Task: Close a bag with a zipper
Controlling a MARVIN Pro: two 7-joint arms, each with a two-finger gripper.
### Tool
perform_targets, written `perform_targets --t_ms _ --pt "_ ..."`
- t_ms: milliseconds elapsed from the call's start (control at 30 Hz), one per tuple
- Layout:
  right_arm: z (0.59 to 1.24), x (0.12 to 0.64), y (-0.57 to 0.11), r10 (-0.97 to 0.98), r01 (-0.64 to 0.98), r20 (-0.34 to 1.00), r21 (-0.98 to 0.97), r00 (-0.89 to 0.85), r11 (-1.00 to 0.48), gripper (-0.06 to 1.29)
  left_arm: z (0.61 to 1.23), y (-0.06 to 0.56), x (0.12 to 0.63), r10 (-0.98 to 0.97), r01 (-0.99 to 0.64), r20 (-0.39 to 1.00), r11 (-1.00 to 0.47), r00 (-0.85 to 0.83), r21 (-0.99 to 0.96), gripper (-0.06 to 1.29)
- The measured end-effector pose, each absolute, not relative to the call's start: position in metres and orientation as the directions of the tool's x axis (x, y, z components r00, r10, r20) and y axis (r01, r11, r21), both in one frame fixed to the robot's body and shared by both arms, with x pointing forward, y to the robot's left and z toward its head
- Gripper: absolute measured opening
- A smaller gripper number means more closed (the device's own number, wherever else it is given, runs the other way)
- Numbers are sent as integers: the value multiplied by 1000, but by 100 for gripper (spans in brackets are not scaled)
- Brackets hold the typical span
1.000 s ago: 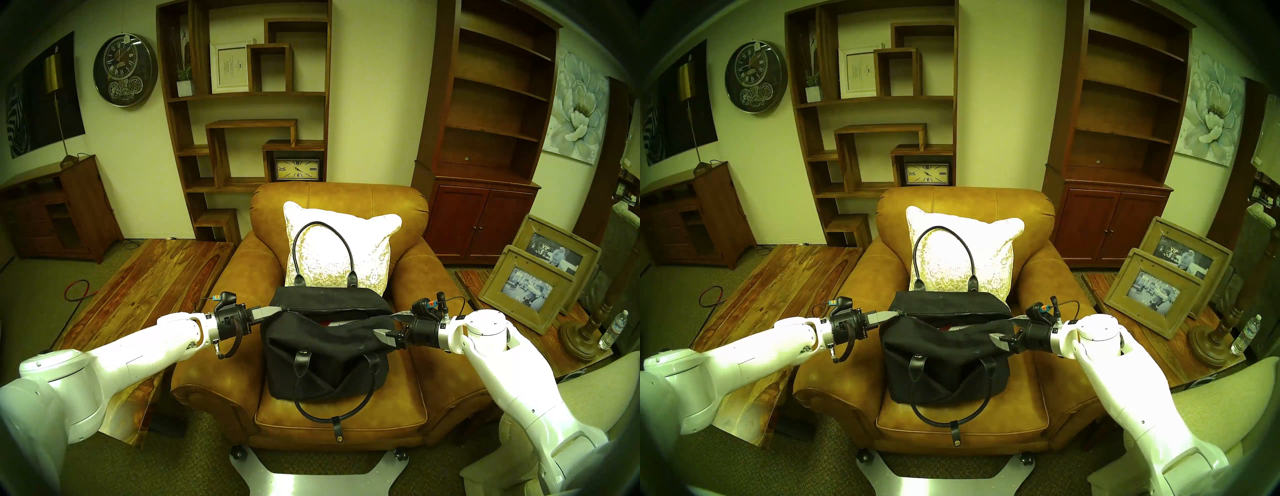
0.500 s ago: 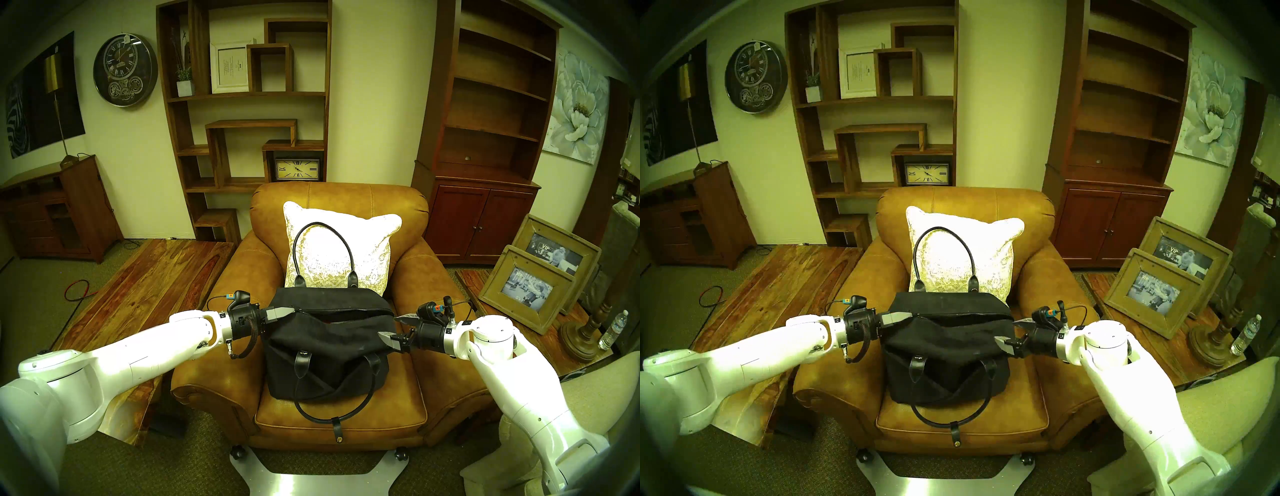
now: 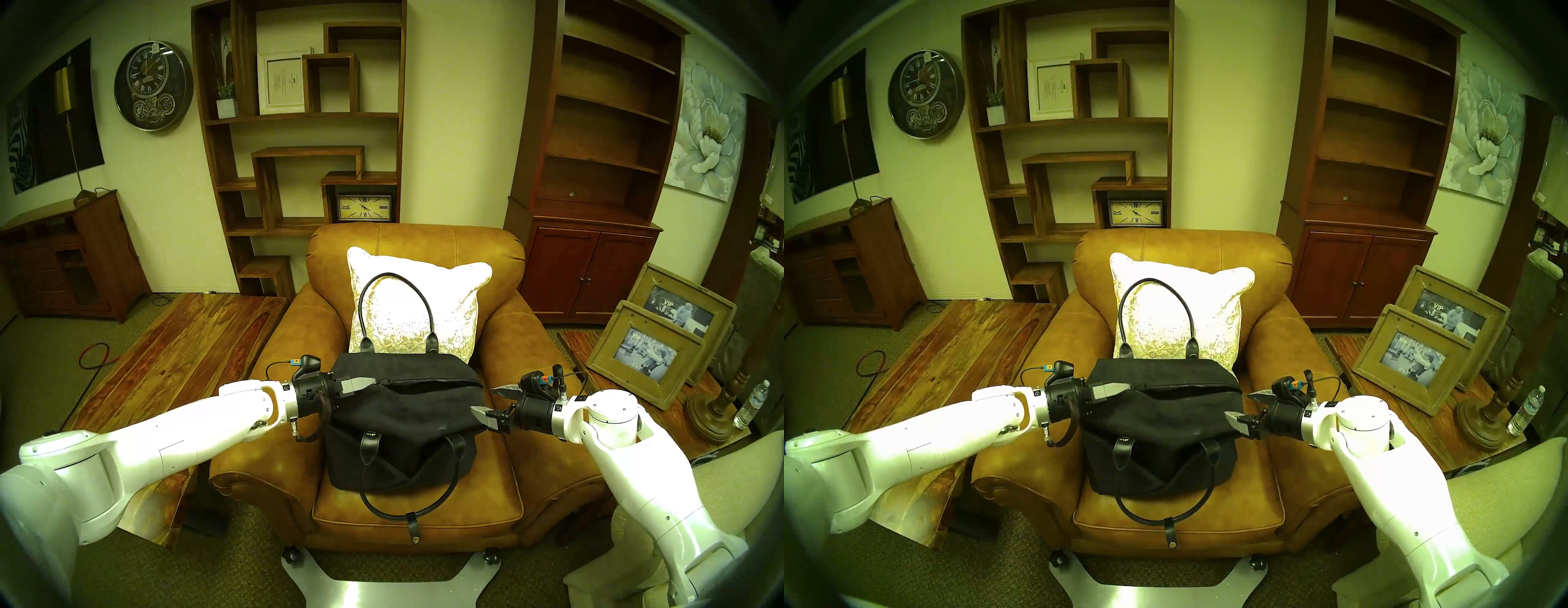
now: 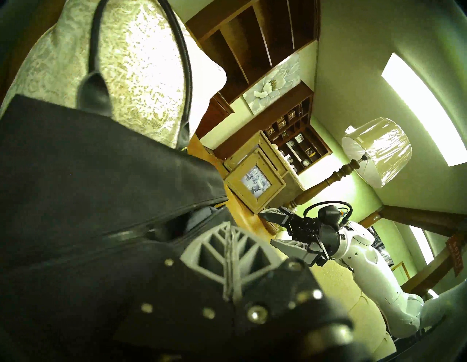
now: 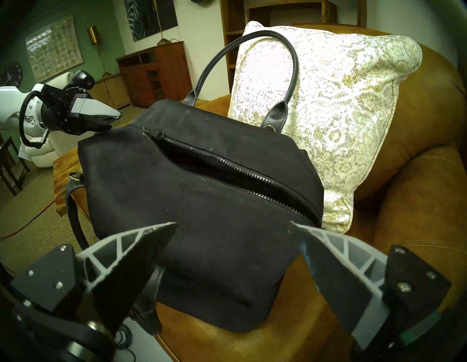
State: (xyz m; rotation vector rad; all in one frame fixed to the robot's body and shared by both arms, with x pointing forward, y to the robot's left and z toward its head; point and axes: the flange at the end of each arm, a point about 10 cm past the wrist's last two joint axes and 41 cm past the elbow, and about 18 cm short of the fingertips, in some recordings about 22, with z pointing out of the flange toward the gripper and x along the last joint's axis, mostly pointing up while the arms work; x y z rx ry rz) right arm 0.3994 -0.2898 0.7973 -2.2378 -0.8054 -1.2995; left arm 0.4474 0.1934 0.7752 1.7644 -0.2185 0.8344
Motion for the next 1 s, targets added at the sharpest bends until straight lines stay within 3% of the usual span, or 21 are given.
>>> perform_targets --t_ms 467,767,833,900,1000 --pt "796 395 -289 257 661 884 -75 390 -746 123 786 176 451 215 -558 670 -406 711 723 -2" --pt "794 394 -288 253 660 885 -79 392 -747 123 798 227 457 254 -582 707 -423 660 695 -2" --pt "794 394 -288 252 660 885 -79 392 -747 123 799 242 457 257 -587 716 -429 650 687 2" --pt "794 394 -288 252 660 885 -79 391 -747 123 801 257 457 259 -592 725 -437 638 677 18" --pt "794 394 -287 250 663 886 -82 391 -744 123 800 278 456 260 -595 737 -454 624 663 29"
